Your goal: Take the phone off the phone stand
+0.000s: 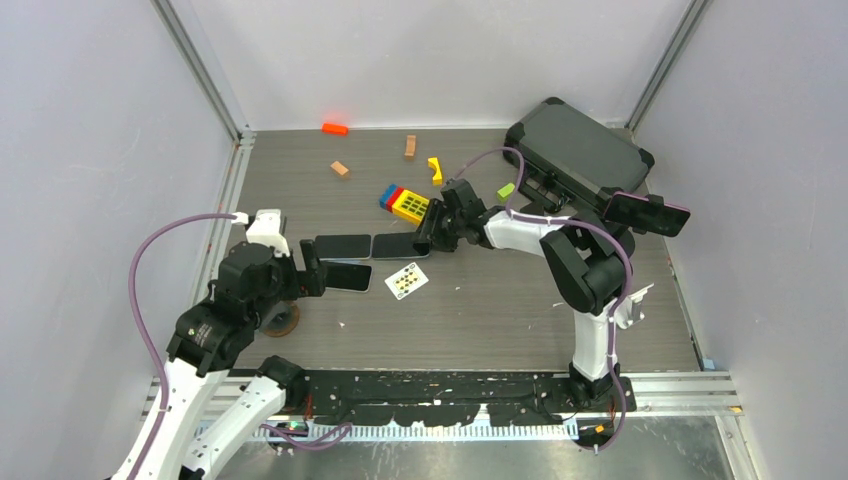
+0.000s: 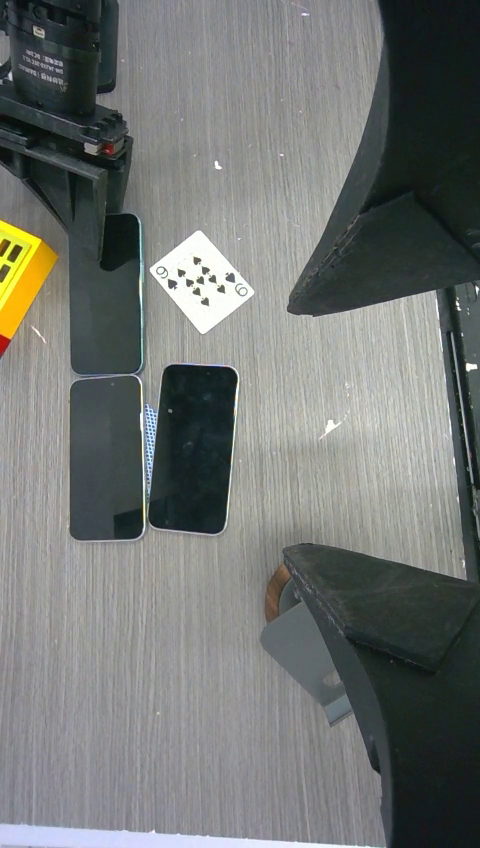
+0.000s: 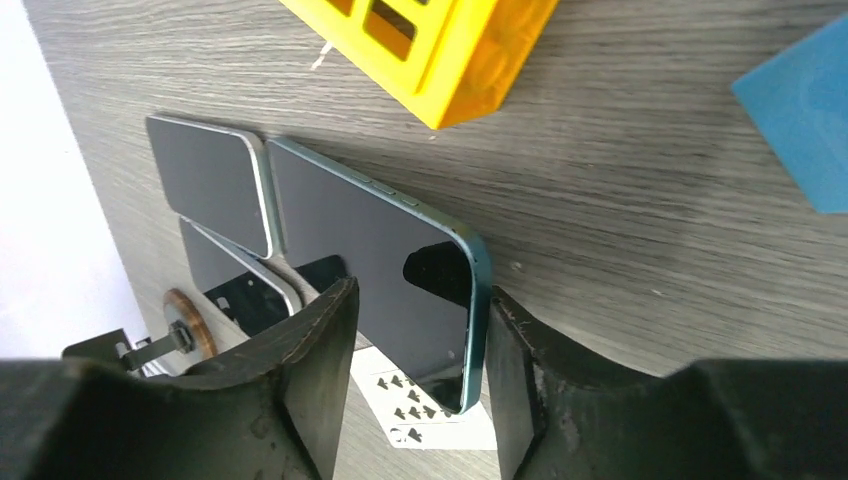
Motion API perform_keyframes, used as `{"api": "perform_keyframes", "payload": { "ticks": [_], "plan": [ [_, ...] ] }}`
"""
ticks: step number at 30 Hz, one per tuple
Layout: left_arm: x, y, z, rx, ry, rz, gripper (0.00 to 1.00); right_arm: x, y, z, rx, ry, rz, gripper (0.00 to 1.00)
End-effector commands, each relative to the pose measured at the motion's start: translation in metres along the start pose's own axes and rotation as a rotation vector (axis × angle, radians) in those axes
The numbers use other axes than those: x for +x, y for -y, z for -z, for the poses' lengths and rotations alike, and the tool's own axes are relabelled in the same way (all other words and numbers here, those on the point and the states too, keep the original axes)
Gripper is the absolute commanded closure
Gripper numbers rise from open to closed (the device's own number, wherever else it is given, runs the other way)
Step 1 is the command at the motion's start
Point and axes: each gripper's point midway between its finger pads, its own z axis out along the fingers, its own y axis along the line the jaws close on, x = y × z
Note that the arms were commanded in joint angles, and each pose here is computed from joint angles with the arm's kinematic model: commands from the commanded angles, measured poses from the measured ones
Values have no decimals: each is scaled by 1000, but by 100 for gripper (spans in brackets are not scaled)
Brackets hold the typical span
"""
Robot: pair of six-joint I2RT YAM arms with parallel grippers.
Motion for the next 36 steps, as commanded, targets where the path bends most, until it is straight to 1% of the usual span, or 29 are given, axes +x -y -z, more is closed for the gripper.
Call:
{"api": "perform_keyframes", "payload": {
  "ticks": [1,3,6,10,11,14,18,22,25,26,27,28,29,30,33,35,36],
  "plan": [
    [-8,4,-3,10,30,11,13,-7,7,-5,15,36,15,45],
    [-8,4,-3,9,28,10,13,-5,14,-6,30,32,10,42],
    [-8,4,-3,10,29,10,13,-9,19,-6,40,39,11,40],
    [-7,4,-2,12,31,11,13,-15,25,3,81,62,38,37],
    [-8,4,-2,12,33,11,12,-19,21,7,82,73,48,35],
    [-8,4,-2,15,34,10,12,-27,30,21,167,91,87,32],
    [-8,5,-3,17,31,10,12,-45,35,52,290,139,141,31],
    [-8,5,-2,23,36,11,12,-61,21,99,338,184,204,31],
    [-8,6,-3,24,33,11,11,-72,5,146,346,227,253,31],
    [-7,6,-3,23,31,9,11,-79,-5,165,335,266,261,31],
    [-7,6,-3,23,30,8,11,-76,-1,177,361,252,278,31],
    [-7,6,-3,23,30,7,11,-79,-3,198,372,275,286,31],
    [-7,6,-3,24,29,7,10,-79,-4,208,381,283,299,31],
    [-7,7,-4,27,27,6,10,-80,-4,228,392,308,302,31],
    [-7,12,-5,52,19,-1,5,-78,-3,267,404,359,305,31],
    [-10,15,-4,70,26,-9,3,-76,2,296,425,408,286,31],
    [-13,15,-3,65,30,-13,3,-75,10,318,457,449,274,29]
  ]
}}
